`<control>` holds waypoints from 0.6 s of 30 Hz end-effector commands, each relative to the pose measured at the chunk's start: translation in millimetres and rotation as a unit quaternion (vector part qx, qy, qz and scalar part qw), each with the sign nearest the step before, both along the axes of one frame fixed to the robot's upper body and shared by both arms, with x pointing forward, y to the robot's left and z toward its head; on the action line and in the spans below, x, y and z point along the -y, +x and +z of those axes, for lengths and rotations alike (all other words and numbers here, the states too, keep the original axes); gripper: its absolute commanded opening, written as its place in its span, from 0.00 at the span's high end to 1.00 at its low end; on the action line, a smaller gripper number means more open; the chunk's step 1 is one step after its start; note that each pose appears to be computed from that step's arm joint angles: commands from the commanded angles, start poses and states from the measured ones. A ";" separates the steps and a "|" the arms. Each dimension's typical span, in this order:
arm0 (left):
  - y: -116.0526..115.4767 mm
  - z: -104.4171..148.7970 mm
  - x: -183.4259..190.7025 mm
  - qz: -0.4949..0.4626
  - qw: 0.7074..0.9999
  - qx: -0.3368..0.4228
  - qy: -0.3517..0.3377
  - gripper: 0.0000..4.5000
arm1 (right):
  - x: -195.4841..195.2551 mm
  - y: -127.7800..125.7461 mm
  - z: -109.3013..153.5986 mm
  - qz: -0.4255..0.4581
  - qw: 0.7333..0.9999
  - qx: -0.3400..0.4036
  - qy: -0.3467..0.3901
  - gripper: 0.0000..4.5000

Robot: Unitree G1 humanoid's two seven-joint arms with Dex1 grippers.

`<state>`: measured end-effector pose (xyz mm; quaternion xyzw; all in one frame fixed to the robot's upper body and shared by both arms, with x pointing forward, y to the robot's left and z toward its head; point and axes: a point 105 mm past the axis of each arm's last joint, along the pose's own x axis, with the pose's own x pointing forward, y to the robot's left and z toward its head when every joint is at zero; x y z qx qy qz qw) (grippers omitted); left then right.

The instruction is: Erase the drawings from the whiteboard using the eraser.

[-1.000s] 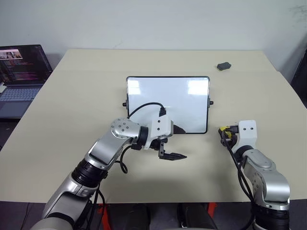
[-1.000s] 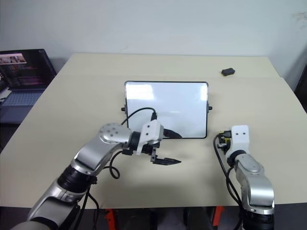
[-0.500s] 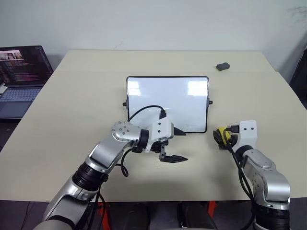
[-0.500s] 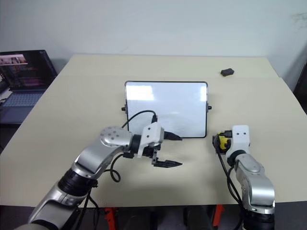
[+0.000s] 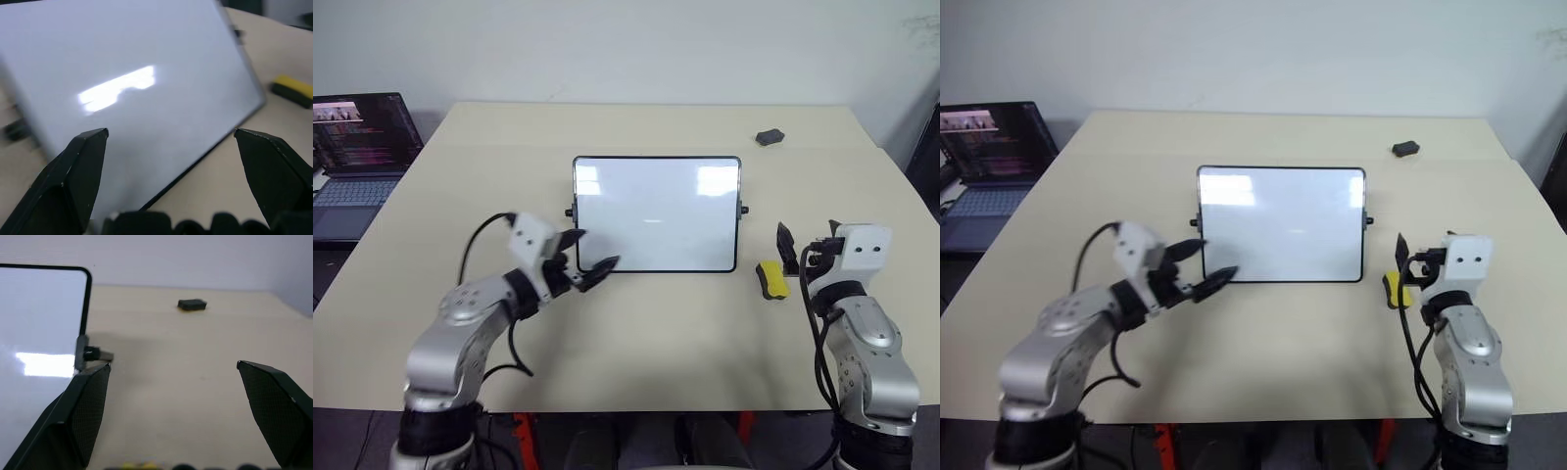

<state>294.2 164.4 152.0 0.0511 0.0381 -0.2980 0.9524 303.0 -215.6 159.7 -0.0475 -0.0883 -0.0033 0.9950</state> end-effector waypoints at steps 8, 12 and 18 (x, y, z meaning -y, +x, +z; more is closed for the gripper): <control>-2.9 -6.1 -41.4 0.170 0.984 0.047 -0.023 0.00 | -23.6 -55.1 -9.0 0.098 0.993 0.049 0.032 0.00; -2.3 -12.8 -42.8 0.190 0.980 0.047 -0.020 0.00 | -29.4 -67.8 -28.3 0.131 0.991 0.014 0.020 0.00; -5.3 -24.9 -46.4 0.216 0.975 0.041 -0.017 0.00 | -34.3 -77.4 -46.8 0.148 0.989 -0.013 0.014 0.00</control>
